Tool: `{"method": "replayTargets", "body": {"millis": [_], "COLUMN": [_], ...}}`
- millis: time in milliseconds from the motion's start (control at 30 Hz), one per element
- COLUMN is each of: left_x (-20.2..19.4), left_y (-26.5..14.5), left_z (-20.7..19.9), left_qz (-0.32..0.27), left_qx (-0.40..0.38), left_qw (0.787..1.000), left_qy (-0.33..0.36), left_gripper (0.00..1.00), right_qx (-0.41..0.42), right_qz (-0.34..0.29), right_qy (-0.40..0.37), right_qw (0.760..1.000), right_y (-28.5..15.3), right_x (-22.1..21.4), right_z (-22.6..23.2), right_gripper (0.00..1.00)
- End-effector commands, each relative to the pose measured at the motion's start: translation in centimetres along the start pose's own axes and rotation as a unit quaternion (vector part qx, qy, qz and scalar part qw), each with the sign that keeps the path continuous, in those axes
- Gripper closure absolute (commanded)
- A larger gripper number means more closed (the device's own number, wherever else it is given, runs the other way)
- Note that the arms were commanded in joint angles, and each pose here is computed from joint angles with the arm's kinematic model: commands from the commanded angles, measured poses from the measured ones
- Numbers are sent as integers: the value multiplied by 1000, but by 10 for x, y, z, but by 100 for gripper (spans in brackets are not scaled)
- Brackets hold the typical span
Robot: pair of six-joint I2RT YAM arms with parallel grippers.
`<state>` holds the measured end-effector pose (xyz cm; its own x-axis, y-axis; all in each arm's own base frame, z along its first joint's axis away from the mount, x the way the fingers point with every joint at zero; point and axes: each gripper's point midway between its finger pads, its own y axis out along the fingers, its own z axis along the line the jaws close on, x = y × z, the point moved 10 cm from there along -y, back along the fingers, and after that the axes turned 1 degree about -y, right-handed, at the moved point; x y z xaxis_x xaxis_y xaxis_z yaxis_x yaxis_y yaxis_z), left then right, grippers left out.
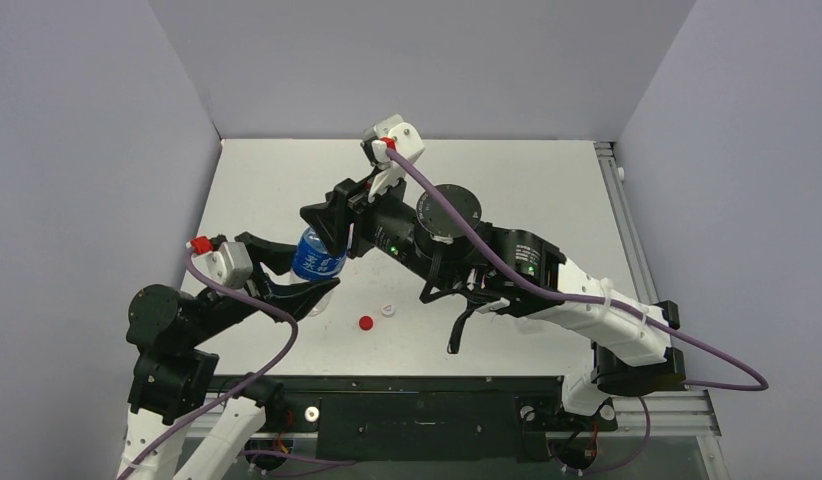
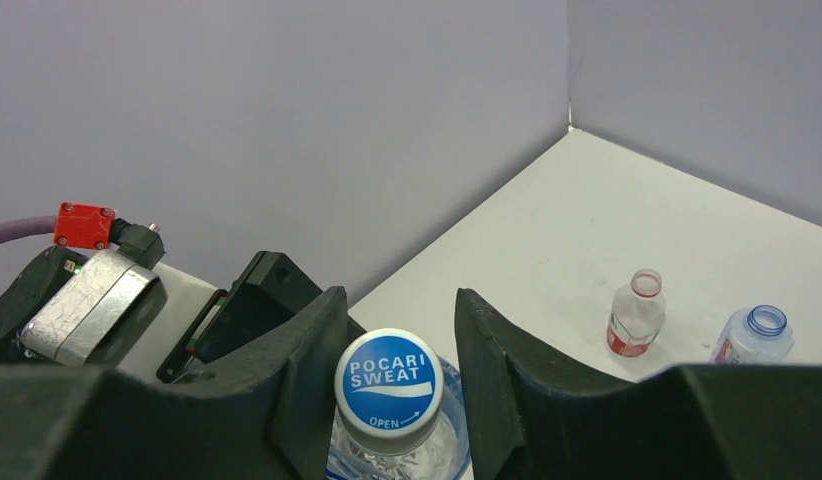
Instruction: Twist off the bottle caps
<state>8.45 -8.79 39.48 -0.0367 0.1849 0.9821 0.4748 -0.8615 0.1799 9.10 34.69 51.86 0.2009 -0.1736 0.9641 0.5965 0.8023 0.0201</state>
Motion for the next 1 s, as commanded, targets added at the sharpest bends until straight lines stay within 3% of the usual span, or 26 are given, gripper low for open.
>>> {"method": "replayTargets", "body": {"millis": [0,100,200,300,433,600,733,900,933,967], "left_x": [2,1,2,3,10,25,31,30,28,28], "left_y": [-1,-1,-1,0,2,1,-1,-1,0,1], "left_z": [1,1,0,-5,-18,-34,-40,-38,-37,-36], "left_qz": [-8,-8,-9,-10,-13,-7,-7,-2,-1,-1], "left_qx": [10,9,4,-23,-92,-168,-180,-177,-177,-176], "left_qw": [1000,1000,1000,1000,994,976,973,974,974,975], "left_qy": [17,16,10,-6,-57,-139,-147,-142,-140,-138], "left_gripper": [77,77,77,77,77,78,78,79,79,79], "right_qx": [0,9,30,71,194,361,436,407,397,378], "right_qz": [-33,-31,-28,-39,-48,-67,-65,-47,-43,-47], "right_qy": [18,18,16,10,-5,1,6,-5,-4,-5], "right_qw": [999,999,999,997,980,930,898,912,917,924], "right_y": [-12,-12,-13,-20,-36,-61,-75,-70,-69,-66], "right_x": [19,19,18,26,32,41,44,39,38,38], "right_z": [0,1,4,4,9,9,5,0,-2,-4], "right_gripper": [64,78,100,100,100,100,100,98,94,81]}}
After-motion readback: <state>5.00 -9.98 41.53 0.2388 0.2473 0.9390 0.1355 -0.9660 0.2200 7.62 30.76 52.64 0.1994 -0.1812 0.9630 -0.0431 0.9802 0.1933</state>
